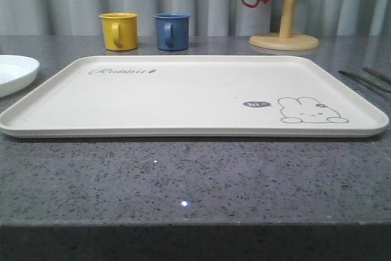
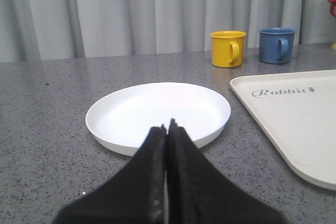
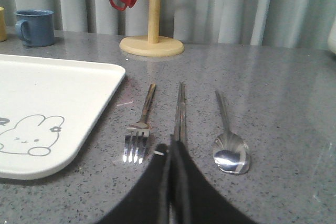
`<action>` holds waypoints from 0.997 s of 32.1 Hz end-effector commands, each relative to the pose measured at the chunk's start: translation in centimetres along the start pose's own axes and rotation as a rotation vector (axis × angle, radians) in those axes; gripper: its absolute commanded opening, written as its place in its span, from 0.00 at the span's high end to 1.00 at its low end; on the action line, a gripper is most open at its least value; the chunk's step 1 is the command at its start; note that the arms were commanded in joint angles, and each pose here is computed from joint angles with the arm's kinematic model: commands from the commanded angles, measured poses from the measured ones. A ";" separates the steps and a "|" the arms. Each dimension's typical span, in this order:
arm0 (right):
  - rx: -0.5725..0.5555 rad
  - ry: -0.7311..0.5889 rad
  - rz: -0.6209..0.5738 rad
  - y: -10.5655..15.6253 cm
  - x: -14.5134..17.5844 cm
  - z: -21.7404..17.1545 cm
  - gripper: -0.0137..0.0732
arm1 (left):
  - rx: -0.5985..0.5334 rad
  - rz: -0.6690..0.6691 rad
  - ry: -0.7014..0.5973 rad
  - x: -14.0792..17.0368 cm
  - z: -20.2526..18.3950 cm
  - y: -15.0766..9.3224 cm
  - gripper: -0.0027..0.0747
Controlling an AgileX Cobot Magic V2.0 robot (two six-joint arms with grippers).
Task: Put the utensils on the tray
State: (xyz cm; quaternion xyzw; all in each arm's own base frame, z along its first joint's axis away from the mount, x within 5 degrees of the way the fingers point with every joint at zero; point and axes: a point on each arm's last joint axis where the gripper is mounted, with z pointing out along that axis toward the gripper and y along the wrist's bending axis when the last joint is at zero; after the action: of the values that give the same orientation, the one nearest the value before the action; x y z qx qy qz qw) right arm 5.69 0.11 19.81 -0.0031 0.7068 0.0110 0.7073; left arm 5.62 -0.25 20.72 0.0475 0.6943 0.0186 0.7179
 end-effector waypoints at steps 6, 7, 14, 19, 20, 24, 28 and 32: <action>0.000 -0.113 -0.003 0.0 -1.3 -0.3 0.92 | -0.008 -0.011 -0.105 -0.8 -0.2 0.1 0.99; 0.000 -0.113 -0.003 0.0 -1.3 -0.3 0.92 | -0.008 -0.011 -0.105 -0.8 -0.2 0.1 0.99; -0.001 -0.156 -0.003 0.0 -1.7 -0.3 0.92 | -0.008 -0.011 -0.105 -0.8 -0.2 0.1 0.99; 0.000 -0.200 -0.017 0.0 -2.1 -0.4 0.92 | -0.015 -0.011 -0.148 -1.2 -0.3 0.2 0.99; -0.001 -0.203 0.004 0.0 -2.4 -0.4 0.92 | -0.019 -0.011 -0.173 -1.5 -0.3 0.2 0.99; -0.003 -0.206 0.030 0.0 -4.0 -0.8 0.92 | -0.023 -0.011 -0.219 -3.0 -0.6 0.3 0.99; -0.007 -0.186 0.030 0.1 -7.2 -1.6 0.92 | -0.022 -0.011 -0.255 -6.7 -1.1 0.7 0.99; -0.008 -0.139 0.027 0.2 -11.0 -1.4 0.92 | -0.005 -0.009 -0.201 -11.2 -1.4 1.0 0.99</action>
State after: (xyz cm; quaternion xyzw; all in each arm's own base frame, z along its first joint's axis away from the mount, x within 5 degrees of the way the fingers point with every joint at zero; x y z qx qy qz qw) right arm 4.22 0.15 27.43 0.0048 0.6762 0.0251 0.7362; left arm 4.22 -0.23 28.27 0.0450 0.6352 0.0193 0.7708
